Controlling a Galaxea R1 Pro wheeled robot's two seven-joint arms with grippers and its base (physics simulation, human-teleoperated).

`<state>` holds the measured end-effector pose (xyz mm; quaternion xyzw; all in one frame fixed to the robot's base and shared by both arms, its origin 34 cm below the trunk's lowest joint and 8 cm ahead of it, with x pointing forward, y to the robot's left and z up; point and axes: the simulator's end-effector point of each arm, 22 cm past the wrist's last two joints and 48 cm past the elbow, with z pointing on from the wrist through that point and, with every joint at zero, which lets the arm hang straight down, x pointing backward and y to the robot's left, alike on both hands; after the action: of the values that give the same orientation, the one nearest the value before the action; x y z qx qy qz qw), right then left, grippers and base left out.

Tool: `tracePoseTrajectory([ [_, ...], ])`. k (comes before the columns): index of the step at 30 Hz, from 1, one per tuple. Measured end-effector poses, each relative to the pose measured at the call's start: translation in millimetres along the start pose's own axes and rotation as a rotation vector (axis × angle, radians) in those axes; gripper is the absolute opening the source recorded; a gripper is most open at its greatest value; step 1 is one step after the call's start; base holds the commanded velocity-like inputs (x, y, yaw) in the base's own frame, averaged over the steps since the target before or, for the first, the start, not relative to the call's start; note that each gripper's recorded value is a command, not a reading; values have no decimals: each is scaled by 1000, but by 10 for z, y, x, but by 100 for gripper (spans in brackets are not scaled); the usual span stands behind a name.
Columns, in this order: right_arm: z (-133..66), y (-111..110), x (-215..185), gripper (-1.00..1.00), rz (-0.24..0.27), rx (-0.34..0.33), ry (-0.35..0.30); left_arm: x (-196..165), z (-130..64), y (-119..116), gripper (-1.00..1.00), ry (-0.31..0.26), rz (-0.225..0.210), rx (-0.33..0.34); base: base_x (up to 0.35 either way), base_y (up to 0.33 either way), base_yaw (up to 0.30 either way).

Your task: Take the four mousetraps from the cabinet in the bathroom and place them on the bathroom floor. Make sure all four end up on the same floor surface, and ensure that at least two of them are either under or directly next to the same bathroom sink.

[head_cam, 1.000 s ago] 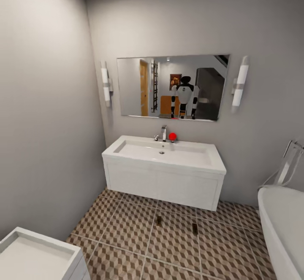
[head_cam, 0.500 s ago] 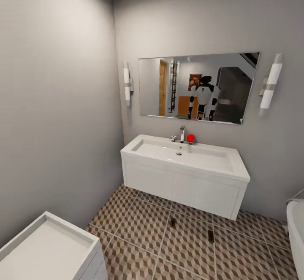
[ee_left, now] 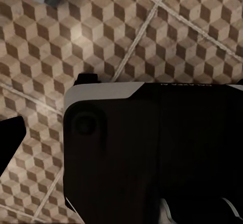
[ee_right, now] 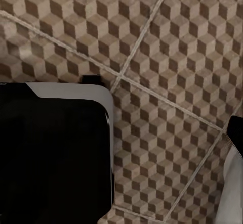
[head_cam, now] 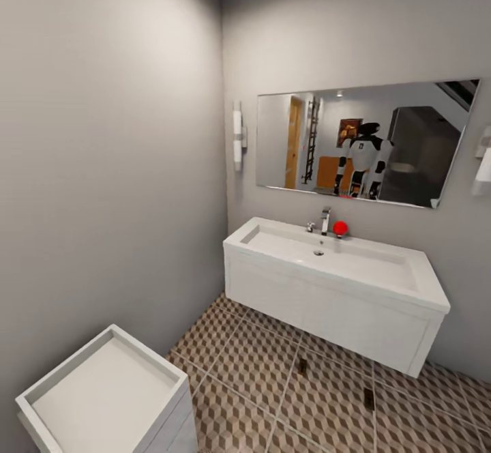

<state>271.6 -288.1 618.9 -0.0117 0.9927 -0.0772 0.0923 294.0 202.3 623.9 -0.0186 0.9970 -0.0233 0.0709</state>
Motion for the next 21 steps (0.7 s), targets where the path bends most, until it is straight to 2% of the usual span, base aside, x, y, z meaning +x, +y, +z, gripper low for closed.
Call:
tracePoseTrajectory([
  [21, 5, -48, -2, 100, -3, 6, -2, 52, 1, 1, 100, 18, 2, -4, 0, 0, 290],
])
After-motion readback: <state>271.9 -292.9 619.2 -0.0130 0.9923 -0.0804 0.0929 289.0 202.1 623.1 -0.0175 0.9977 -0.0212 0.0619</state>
